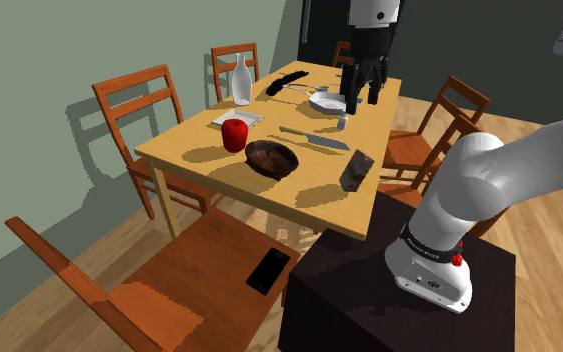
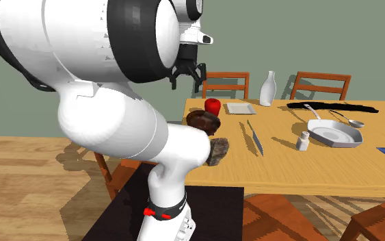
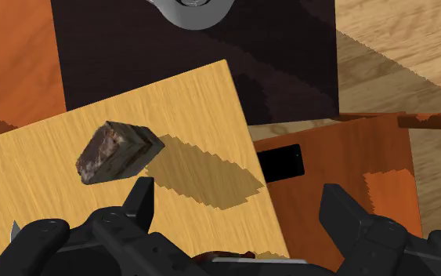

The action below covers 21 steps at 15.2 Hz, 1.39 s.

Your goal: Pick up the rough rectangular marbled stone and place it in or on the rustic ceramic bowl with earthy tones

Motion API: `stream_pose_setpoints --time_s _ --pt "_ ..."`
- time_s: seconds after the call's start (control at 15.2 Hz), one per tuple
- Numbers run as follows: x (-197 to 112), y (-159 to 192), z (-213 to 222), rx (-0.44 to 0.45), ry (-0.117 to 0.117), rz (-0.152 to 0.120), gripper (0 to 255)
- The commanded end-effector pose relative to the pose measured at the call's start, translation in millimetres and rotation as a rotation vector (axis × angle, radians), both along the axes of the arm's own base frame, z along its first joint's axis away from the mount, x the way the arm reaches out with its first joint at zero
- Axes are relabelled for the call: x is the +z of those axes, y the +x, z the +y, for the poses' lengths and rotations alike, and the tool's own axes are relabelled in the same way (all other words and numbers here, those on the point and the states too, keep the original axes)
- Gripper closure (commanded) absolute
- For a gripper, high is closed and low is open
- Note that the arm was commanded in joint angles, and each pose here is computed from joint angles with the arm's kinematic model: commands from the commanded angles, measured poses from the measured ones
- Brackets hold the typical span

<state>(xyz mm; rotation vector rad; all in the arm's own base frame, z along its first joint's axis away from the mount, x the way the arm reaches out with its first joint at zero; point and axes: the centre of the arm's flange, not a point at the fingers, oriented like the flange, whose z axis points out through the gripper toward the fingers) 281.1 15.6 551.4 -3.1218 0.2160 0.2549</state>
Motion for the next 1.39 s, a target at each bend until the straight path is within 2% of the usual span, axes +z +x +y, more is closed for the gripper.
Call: stream_pose_setpoints --time_s 0.0,1.12,1.32 --pt "0.0 0.0 0.0 0.0 0.0 0.0 0" --pt "-179.7 -46.5 -159.6 -0.467 0.135 -0.114 0" --pt "-191.3 -46.9 -158.5 -0.47 0.136 -0.115 0"
